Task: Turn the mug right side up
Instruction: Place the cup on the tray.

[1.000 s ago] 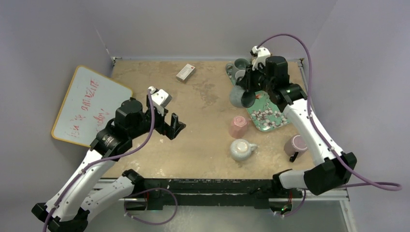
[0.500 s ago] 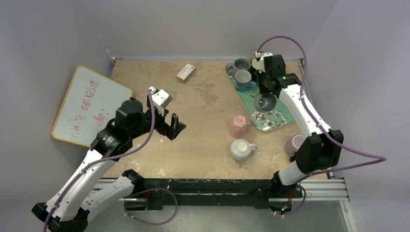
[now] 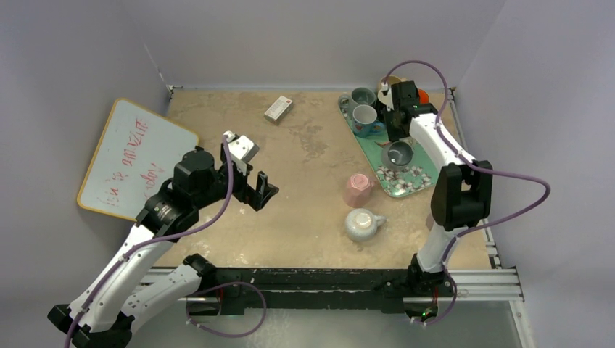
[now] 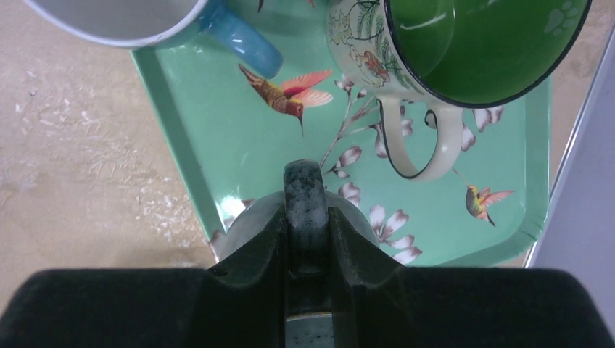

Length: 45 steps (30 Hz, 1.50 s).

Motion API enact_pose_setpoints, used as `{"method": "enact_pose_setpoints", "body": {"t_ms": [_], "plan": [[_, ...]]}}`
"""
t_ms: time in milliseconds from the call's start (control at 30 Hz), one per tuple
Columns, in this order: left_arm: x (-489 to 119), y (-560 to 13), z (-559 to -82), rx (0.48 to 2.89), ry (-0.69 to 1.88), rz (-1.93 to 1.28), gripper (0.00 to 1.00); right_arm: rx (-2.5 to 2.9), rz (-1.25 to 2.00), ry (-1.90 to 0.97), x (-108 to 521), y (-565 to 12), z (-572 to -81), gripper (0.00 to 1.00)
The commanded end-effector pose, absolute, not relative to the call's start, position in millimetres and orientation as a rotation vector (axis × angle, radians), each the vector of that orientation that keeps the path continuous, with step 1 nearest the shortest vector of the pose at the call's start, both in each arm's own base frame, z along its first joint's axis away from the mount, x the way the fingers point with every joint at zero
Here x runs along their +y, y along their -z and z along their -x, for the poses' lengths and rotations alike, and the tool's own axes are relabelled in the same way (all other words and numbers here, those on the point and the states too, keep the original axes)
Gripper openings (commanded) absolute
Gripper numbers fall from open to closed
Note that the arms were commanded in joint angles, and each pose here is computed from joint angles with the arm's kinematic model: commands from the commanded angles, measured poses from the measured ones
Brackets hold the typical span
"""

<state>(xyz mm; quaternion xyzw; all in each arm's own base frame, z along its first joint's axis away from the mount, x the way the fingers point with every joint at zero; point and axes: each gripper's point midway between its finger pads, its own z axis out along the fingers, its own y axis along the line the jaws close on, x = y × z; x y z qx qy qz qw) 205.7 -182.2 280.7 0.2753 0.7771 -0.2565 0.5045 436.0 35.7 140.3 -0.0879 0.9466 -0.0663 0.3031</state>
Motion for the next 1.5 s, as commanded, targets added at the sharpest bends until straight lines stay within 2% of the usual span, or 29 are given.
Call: {"method": "enact_pose_setpoints", "body": {"t_ms": [0, 767, 1233, 1467], "plan": [[-183, -288, -207, 1.831, 0.619, -0.674, 1.00, 2.367, 0.174, 0.144, 39, -180, -467, 0.00], [-182, -289, -206, 1.824, 0.617, -0.676, 1.00, 2.408, -0.030, -0.004, 45, -135, -506, 0.01], [-183, -287, -207, 1.829, 0.617, -0.677, 1.00, 2.392, -0.056, 0.005, 41, -143, -510, 0.34], [-183, -286, -207, 1.833, 0.617, -0.678, 1.00, 2.385, -0.052, -0.006, 42, -154, -505, 0.37]]}}
